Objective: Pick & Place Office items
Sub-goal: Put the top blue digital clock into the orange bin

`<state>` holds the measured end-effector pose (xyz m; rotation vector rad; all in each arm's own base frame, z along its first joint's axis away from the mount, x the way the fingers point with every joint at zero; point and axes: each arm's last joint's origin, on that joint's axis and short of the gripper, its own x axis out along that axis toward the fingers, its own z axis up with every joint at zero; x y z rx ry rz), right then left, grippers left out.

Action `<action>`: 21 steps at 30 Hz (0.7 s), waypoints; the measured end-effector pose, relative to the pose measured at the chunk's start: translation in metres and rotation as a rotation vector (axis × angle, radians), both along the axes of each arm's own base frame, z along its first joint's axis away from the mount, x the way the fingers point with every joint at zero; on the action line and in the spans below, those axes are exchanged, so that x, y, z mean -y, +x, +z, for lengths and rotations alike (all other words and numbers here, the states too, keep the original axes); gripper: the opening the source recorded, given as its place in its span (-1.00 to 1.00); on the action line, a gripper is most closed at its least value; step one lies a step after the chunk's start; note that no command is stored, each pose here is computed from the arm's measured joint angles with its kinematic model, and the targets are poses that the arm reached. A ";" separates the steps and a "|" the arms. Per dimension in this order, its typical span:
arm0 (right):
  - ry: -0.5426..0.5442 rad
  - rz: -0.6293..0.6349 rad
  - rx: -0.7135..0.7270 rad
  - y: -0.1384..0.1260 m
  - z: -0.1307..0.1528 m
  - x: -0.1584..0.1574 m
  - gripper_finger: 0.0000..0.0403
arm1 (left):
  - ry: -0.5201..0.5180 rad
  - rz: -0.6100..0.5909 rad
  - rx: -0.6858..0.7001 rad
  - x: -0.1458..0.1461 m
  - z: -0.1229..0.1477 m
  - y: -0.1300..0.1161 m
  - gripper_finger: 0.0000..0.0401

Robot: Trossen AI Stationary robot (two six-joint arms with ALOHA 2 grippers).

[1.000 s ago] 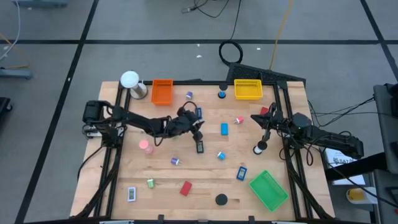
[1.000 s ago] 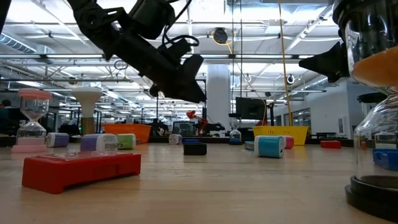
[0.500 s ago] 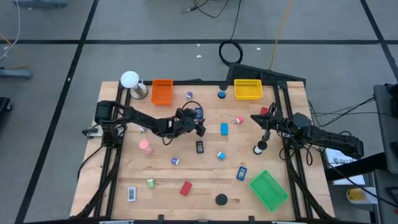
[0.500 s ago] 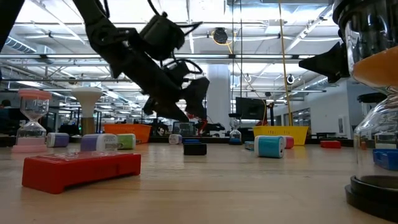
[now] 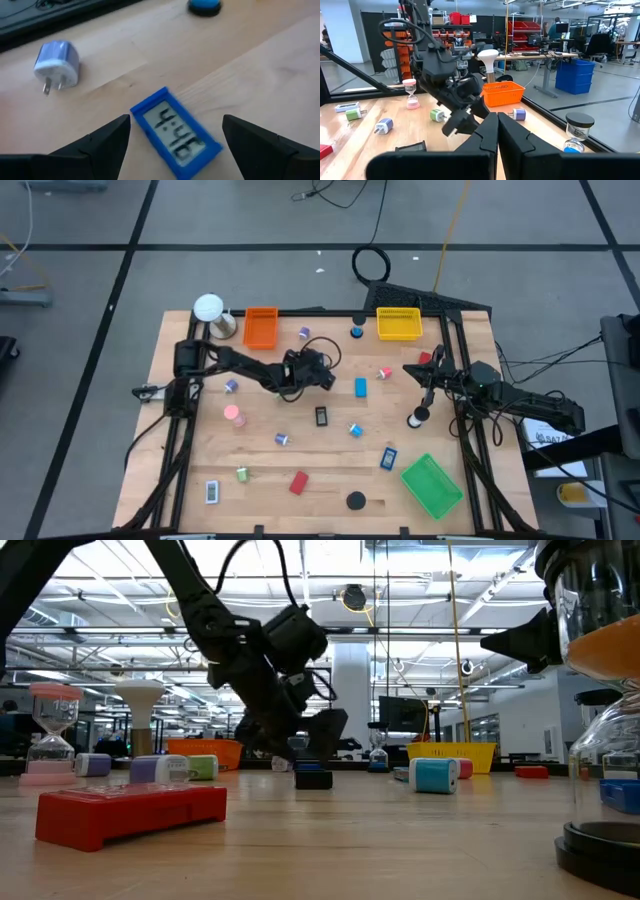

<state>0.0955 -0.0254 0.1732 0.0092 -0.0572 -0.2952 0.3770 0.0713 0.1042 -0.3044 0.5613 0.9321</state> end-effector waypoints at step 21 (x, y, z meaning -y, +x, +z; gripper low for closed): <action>0.000 0.000 0.000 0.000 0.000 0.000 -1.00 | -0.021 -0.122 -0.219 -0.011 -0.004 -0.011 -0.24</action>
